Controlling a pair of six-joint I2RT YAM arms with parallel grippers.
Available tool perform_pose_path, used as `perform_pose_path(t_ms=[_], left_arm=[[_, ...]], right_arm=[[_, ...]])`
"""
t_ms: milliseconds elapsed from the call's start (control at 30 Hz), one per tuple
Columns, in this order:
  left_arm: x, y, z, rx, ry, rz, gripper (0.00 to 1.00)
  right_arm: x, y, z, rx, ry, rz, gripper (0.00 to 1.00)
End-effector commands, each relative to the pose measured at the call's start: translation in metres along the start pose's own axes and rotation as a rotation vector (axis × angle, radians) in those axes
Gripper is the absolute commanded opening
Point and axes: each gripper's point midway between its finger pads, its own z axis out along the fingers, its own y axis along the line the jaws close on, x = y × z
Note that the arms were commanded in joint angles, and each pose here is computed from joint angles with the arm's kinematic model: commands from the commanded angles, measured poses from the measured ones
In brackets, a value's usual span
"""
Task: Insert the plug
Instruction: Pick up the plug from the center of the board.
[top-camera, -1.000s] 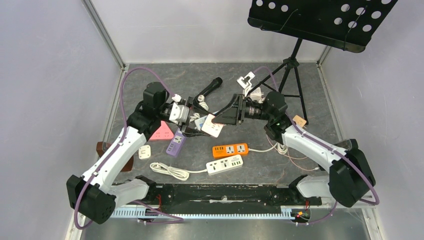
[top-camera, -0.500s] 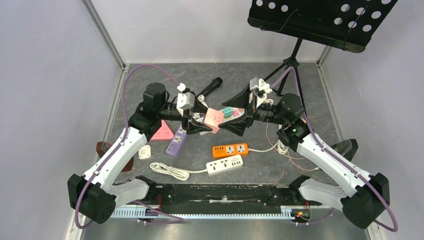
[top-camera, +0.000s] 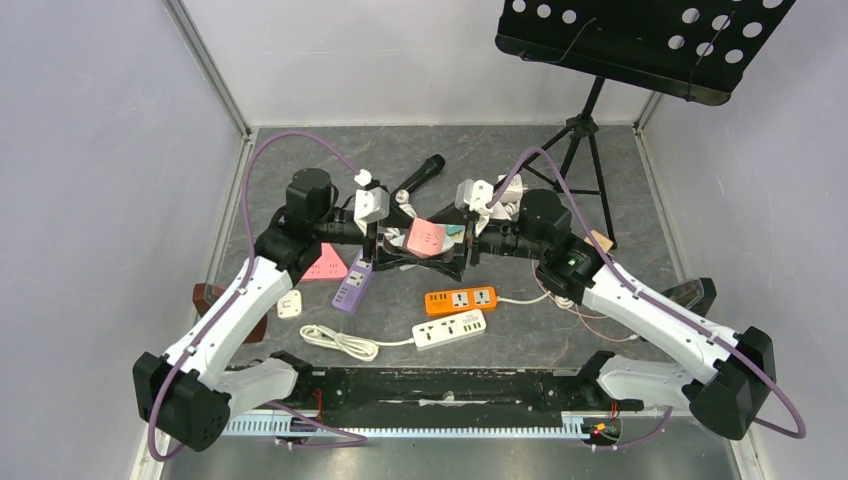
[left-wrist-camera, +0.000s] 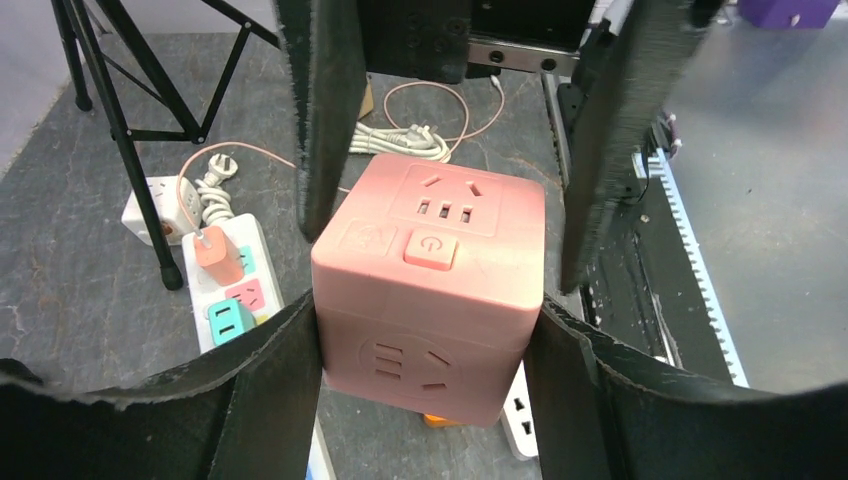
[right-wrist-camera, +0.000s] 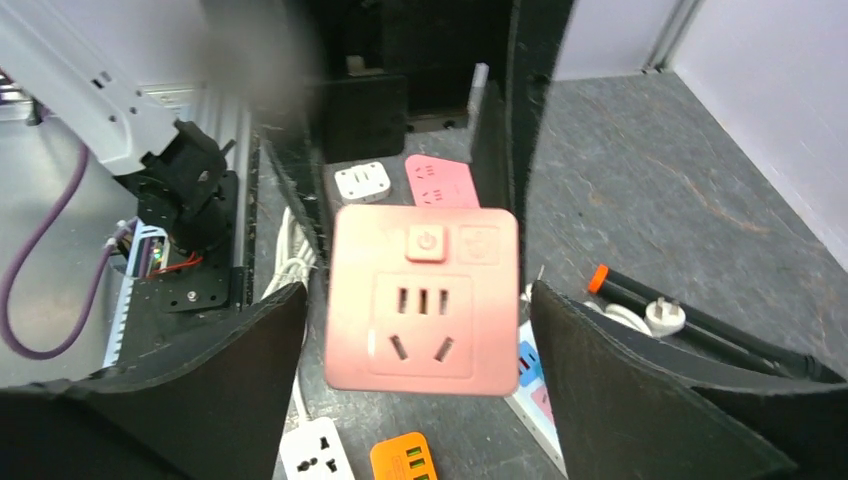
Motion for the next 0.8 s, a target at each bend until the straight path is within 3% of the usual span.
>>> perform_pose_path(t_ms=[0,167,267,433,567,633,767], left_arm=[[-0.010,-0.010,-0.006,0.016,-0.012,0.137,0.02],[-0.009,-0.012,-0.007,0.022,-0.004,0.168,0.02],[-0.009,-0.014,-0.007,0.034,-0.006,0.174,0.02],[-0.004,-0.020,-0.008,0.065,0.000,0.191,0.02],[0.000,-0.022,-0.008,0.074,0.007,0.194,0.02],[0.002,-0.020,-0.008,0.064,0.014,0.193,0.09],[0.007,-0.017,-0.010,0.036,0.039,0.183,0.28]], right_arm=[[-0.014,-0.014,-0.001,0.076,-0.008,-0.043,0.81],[-0.013,-0.019,-0.002,0.107,0.000,-0.031,0.83],[-0.008,-0.023,0.000,0.126,0.013,-0.015,0.77],[-0.007,-0.023,0.004,0.119,0.020,-0.004,0.51],[-0.010,-0.023,0.007,0.105,0.014,0.011,0.13],[-0.012,-0.023,0.008,0.108,0.007,0.021,0.00],[-0.019,-0.026,0.007,0.134,-0.027,0.029,0.00]])
